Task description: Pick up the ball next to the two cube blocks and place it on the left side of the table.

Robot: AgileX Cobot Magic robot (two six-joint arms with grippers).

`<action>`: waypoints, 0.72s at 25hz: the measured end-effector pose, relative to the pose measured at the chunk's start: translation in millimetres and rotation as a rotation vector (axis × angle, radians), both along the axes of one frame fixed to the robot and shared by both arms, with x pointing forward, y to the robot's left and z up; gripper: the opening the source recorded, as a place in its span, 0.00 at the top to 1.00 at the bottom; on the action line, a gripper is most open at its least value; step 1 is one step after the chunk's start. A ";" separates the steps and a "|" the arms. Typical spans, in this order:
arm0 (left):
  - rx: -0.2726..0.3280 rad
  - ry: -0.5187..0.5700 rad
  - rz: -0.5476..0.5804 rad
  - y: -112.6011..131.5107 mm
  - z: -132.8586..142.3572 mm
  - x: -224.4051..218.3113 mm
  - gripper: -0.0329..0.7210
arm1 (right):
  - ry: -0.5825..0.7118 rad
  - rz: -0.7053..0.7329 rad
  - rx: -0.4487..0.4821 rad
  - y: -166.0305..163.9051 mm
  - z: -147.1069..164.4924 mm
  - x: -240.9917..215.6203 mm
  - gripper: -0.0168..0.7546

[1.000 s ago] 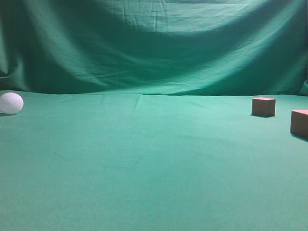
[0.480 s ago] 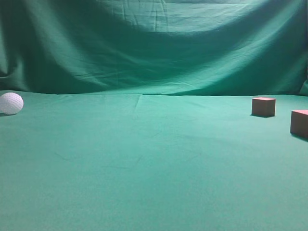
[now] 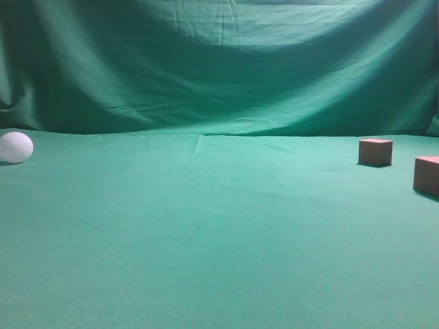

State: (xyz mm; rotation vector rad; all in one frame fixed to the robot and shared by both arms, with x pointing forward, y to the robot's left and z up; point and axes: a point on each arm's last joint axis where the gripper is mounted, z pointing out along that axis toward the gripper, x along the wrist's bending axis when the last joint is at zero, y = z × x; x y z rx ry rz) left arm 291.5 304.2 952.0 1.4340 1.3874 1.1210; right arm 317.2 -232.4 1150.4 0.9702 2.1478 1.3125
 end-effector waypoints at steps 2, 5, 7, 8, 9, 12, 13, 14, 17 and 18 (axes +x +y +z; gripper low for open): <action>0.000 0.000 0.000 0.0 0.0 0.0 0.96 | -0.030 -0.006 0.001 -4.7 2.3 -4.2 0.98; 0.000 0.000 0.000 0.0 0.0 0.0 0.96 | -0.063 -0.026 0.007 -11.1 5.0 -9.1 0.98; 0.000 0.000 0.000 0.0 0.0 0.0 0.96 | -0.073 -0.065 0.022 -16.6 5.4 -11.5 0.98; 0.000 0.000 0.000 0.0 0.0 0.0 0.96 | -0.079 -0.083 0.029 -19.6 3.9 -13.3 0.98; 0.000 0.000 0.000 0.0 0.0 0.0 0.96 | -0.082 -0.105 0.035 -22.2 0.7 -14.2 0.98; 0.000 0.000 0.000 0.0 0.0 0.0 0.96 | -0.117 -0.193 0.053 -32.2 -16.0 -17.6 0.98; 0.000 0.000 0.000 0.0 0.0 0.0 0.96 | -0.136 -0.231 0.062 -35.8 -24.1 -18.6 0.98; 0.000 0.000 0.000 0.0 0.0 0.0 0.96 | -0.153 -0.278 0.066 -39.7 -33.7 -19.3 0.98; 0.000 0.000 0.000 0.0 0.0 0.0 0.96 | -0.193 -0.389 0.080 -48.5 -65.4 -23.0 0.98; 0.000 0.000 0.000 0.0 0.0 0.0 0.96 | -0.205 -0.419 0.083 -50.9 -77.4 -24.9 0.98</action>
